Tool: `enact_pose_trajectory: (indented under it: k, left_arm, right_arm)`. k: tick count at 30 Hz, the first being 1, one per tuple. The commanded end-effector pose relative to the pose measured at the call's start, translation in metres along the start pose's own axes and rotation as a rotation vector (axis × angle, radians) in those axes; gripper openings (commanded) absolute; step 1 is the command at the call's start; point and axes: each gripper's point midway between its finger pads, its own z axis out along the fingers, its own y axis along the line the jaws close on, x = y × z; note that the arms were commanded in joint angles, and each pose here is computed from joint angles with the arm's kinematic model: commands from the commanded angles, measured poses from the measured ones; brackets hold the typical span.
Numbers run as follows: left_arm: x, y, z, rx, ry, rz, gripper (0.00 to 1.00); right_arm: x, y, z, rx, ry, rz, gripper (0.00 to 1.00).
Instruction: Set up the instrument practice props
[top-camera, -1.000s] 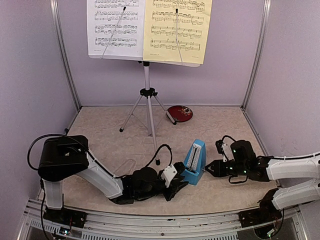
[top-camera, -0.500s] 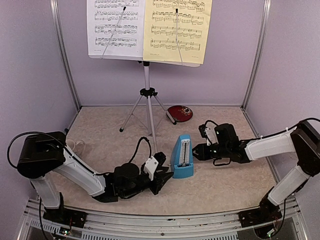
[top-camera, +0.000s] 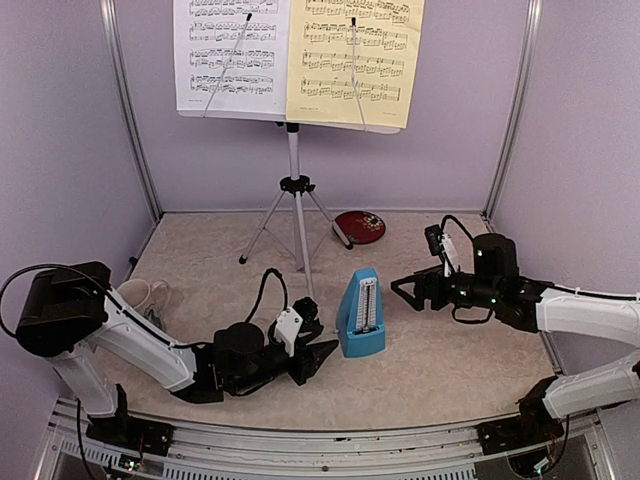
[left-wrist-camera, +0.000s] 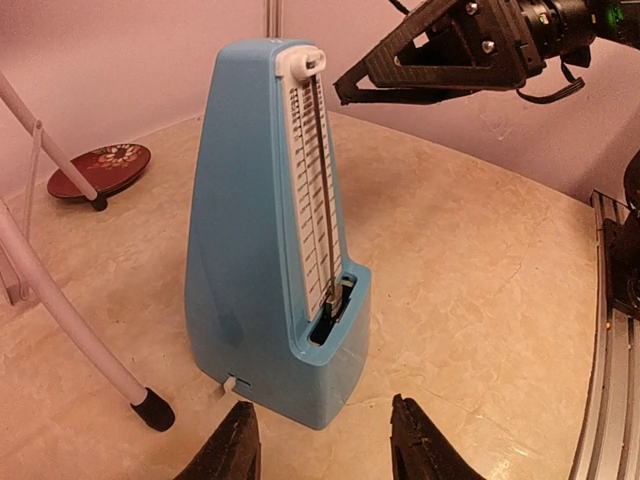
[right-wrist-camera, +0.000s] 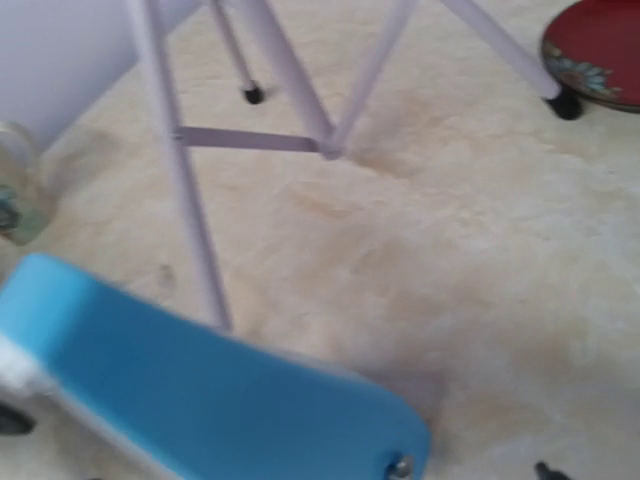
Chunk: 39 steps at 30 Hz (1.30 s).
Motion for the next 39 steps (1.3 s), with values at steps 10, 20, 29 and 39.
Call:
enact_pose_trajectory:
  k: [10,20,29,39]
  left_arm:
    - [-0.012,0.008,-0.004,-0.036,-0.034,-0.004,0.45]
    - [-0.015,0.008,-0.004,-0.041,-0.036,-0.002,0.45]
    - [-0.014,0.008,-0.004,-0.043,-0.031,0.002,0.45]
    - [-0.013,0.007,-0.002,-0.038,-0.026,0.004,0.45]
  right_arm:
    - [0.01,0.046,0.005,-0.067,0.047,0.023,0.91]
    - [0.007,0.052,0.03,-0.046,0.061,0.018,0.84]
    - [0.0,0.051,0.038,-0.032,0.051,0.023,0.73]
    - [0.0,0.047,0.032,-0.011,0.043,0.023,0.58]
